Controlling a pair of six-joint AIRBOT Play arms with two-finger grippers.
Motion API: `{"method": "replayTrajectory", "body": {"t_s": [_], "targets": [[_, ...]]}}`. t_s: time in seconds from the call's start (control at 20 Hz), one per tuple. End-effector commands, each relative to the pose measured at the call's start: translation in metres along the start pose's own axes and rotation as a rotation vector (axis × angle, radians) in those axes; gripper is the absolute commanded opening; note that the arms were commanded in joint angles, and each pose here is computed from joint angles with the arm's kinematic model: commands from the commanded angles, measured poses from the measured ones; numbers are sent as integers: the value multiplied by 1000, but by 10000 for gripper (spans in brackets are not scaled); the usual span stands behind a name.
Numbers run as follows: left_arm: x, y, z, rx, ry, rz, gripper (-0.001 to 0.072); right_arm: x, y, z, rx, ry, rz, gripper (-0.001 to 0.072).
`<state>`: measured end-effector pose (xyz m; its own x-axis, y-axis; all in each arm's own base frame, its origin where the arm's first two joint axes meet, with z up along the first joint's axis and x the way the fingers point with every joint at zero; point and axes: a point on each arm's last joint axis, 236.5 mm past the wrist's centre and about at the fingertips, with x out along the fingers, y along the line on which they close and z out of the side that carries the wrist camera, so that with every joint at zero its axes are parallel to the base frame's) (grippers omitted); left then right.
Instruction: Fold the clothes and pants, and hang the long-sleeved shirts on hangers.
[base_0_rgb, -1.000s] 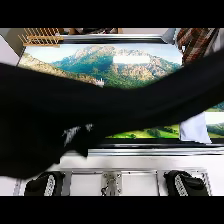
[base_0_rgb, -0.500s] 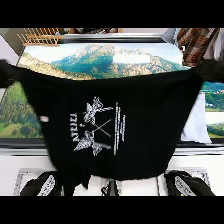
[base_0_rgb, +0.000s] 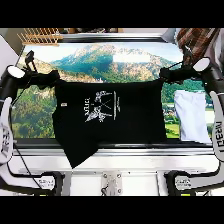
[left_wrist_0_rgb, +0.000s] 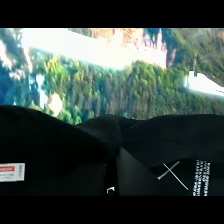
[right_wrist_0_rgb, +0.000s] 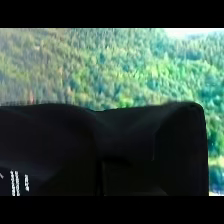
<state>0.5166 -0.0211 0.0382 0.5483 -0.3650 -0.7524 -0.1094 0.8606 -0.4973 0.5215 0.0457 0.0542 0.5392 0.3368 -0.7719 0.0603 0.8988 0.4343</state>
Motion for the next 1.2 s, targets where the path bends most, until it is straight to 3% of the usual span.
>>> {"method": "replayTrajectory", "body": {"t_s": [0.0,0.3,0.95,1.15], "targets": [[26,13,17,-1,9,4,8,19,-7,22,45,-79,0,9],[-8,30,19,-21,13,16,8,5,-28,4,13,-29,-120,9],[21,81,-127,-119,221,95,8,36,-54,-131,8,243,-213,10],[24,83,-137,-130,243,95,8,39,-47,-143,52,268,-178,21]]}}
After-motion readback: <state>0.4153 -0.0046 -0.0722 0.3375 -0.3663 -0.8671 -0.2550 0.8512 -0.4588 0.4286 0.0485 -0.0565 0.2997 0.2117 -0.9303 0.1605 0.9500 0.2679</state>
